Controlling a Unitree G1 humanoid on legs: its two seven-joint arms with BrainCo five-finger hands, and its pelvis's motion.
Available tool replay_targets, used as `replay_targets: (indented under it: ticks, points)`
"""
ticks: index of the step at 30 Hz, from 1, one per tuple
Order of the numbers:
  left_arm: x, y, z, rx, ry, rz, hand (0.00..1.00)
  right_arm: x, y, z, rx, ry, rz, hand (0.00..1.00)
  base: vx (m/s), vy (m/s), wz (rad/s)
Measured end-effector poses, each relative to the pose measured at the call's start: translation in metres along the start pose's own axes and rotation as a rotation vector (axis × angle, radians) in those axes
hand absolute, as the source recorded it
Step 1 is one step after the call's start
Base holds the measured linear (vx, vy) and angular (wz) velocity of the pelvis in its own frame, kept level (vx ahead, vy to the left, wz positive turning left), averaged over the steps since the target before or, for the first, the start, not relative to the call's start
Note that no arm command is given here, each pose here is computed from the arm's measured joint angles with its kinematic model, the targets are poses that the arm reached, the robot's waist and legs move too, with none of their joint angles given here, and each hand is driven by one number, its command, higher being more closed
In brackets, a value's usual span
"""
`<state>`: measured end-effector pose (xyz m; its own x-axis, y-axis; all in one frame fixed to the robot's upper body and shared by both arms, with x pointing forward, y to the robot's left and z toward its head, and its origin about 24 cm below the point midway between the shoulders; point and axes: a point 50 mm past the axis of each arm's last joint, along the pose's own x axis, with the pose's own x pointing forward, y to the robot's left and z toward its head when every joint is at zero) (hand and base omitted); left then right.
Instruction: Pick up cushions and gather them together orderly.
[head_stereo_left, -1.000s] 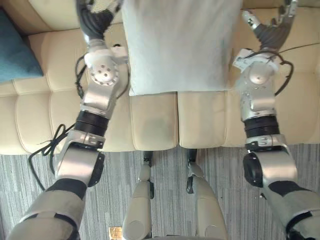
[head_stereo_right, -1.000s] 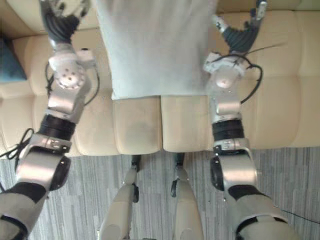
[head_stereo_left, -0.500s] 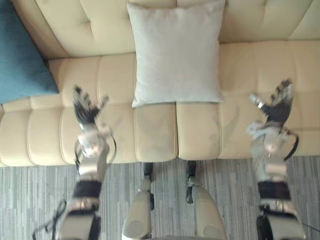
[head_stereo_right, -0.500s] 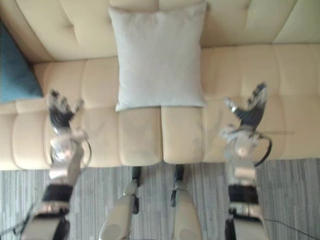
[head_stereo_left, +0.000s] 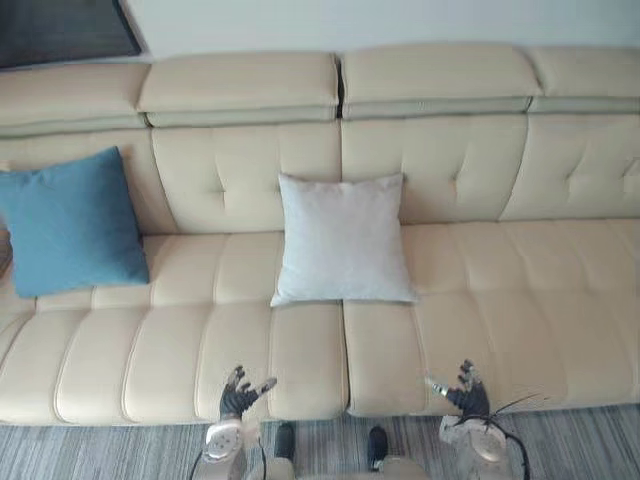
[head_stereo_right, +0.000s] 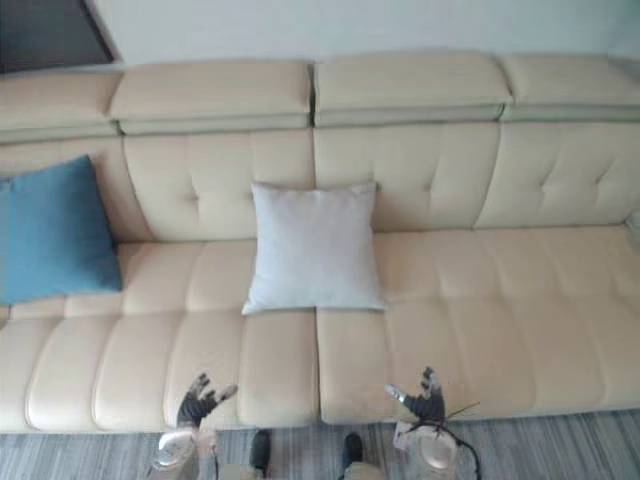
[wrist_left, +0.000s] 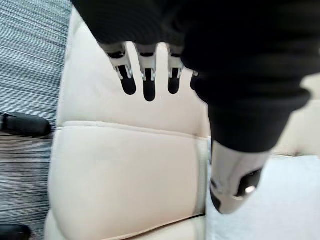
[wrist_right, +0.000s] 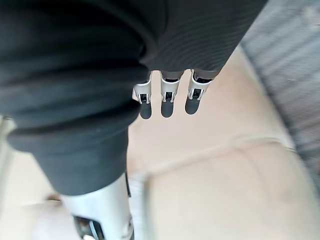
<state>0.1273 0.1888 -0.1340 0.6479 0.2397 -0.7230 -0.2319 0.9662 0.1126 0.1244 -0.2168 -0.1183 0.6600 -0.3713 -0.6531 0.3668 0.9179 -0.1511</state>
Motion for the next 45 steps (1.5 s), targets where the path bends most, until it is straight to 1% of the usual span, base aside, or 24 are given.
replay_targets:
  ticks: [4, 8, 9, 18, 25, 28, 30, 34, 37, 40, 41, 45]
  points:
    - [-0.002, 0.005, -0.020, 0.036, 0.093, 0.016, 0.00, -0.003, -0.005, -0.031, -0.002, 0.149, -0.012, 0.00, 0.05, 0.012, 0.01]
    - [-0.004, 0.006, -0.031, 0.064, 0.144, 0.016, 0.00, -0.005, -0.010, -0.046, 0.005, 0.227, -0.029, 0.00, 0.02, 0.005, 0.01]
    - [-0.003, 0.025, -0.041, 0.147, 0.204, 0.044, 0.00, 0.006, -0.013, -0.045, -0.015, 0.284, -0.021, 0.00, 0.00, 0.000, 0.00]
    - [-0.003, 0.025, -0.041, 0.147, 0.207, 0.042, 0.00, 0.004, -0.013, -0.049, -0.020, 0.309, -0.021, 0.00, 0.00, 0.000, -0.01]
    - [-0.002, 0.023, -0.043, 0.147, 0.234, 0.026, 0.00, 0.000, -0.011, -0.059, -0.090, 0.378, -0.002, 0.00, -0.02, 0.015, -0.31]
    - [-0.001, 0.022, -0.042, 0.143, 0.241, 0.023, 0.00, -0.003, -0.008, -0.064, -0.096, 0.400, 0.004, 0.00, -0.04, 0.022, -0.31]
    - [0.001, 0.021, -0.038, 0.139, 0.232, 0.023, 0.00, -0.001, -0.005, -0.060, -0.101, 0.389, 0.011, 0.00, -0.07, 0.013, -0.49]
    - [0.007, 0.020, -0.027, 0.144, 0.200, 0.026, 0.00, 0.005, 0.014, -0.045, -0.134, 0.323, 0.057, 0.00, -0.09, 0.001, -0.58]
    - [0.012, 0.016, -0.015, 0.138, 0.160, 0.029, 0.00, 0.006, 0.027, -0.040, -0.127, 0.303, 0.087, 0.00, -0.02, -0.031, -0.06]
    - [0.014, 0.016, -0.005, 0.133, 0.117, 0.034, 0.00, 0.004, 0.031, -0.043, -0.141, 0.311, 0.101, 0.00, 0.02, -0.135, 0.47]
    - [0.014, 0.020, -0.004, 0.130, 0.116, 0.047, 0.00, 0.004, 0.035, -0.042, -0.160, 0.306, 0.116, 0.00, -0.01, -0.219, 0.23]
    - [0.009, 0.003, -0.017, 0.087, 0.157, 0.019, 0.00, 0.019, 0.025, -0.020, -0.218, 0.237, 0.086, 0.00, -0.11, -0.203, -0.18]
